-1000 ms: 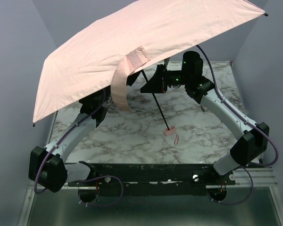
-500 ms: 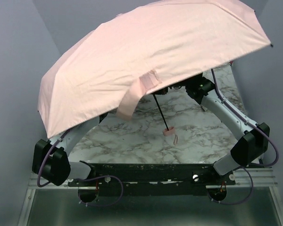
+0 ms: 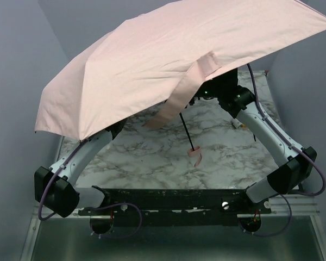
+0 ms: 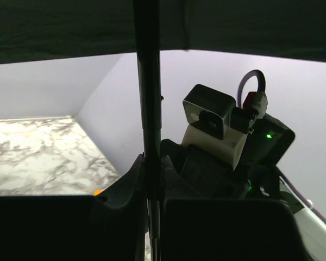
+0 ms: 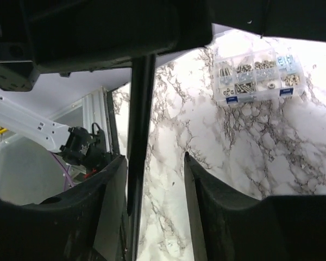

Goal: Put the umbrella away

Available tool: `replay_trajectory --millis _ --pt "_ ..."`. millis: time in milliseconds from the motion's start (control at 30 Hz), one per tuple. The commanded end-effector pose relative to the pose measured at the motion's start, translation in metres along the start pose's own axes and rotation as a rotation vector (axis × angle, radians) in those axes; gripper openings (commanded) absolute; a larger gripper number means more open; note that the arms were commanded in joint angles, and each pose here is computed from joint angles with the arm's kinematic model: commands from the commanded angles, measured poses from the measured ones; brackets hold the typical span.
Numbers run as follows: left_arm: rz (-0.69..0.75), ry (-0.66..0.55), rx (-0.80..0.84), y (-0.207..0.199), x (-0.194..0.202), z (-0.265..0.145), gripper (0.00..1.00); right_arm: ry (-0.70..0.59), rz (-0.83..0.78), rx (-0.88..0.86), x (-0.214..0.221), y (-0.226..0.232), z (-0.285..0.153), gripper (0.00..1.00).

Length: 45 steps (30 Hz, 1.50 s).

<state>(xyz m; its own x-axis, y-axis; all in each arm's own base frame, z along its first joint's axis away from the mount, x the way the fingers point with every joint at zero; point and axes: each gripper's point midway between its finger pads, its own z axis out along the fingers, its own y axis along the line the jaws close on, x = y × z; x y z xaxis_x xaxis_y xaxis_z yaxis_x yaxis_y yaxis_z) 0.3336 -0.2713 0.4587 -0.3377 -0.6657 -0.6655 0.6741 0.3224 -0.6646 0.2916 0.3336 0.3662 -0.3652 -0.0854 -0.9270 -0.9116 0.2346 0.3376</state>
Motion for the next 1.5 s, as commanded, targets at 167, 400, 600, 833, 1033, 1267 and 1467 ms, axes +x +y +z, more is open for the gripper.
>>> replay_trajectory --millis 167,400,600,833,1033,1267,1467 --pt "0.055 0.003 0.405 -0.075 -0.01 -0.007 0.0 -0.022 0.011 -0.217 -0.01 0.051 -0.015 0.65" --pt "0.04 0.01 0.569 -0.103 -0.018 -0.025 0.0 -0.076 0.133 -0.435 -0.029 0.076 -0.038 0.65" --pt "0.0 0.004 0.656 -0.115 -0.02 -0.028 0.0 -0.095 0.217 -0.476 -0.03 0.079 -0.038 0.63" --pt "-0.017 0.023 0.669 -0.115 -0.016 -0.023 0.0 -0.108 0.237 -0.5 -0.04 0.081 -0.038 0.08" --pt "-0.057 0.046 0.577 -0.097 -0.01 -0.016 0.24 -0.11 0.168 -0.37 -0.042 0.063 -0.031 0.01" --pt "-0.101 0.006 0.416 -0.054 0.009 -0.028 0.63 -0.118 0.035 -0.149 -0.054 0.034 -0.031 0.01" --pt "-0.092 -0.025 0.297 -0.038 0.006 -0.02 0.69 -0.107 -0.042 -0.037 -0.048 0.017 -0.029 0.01"
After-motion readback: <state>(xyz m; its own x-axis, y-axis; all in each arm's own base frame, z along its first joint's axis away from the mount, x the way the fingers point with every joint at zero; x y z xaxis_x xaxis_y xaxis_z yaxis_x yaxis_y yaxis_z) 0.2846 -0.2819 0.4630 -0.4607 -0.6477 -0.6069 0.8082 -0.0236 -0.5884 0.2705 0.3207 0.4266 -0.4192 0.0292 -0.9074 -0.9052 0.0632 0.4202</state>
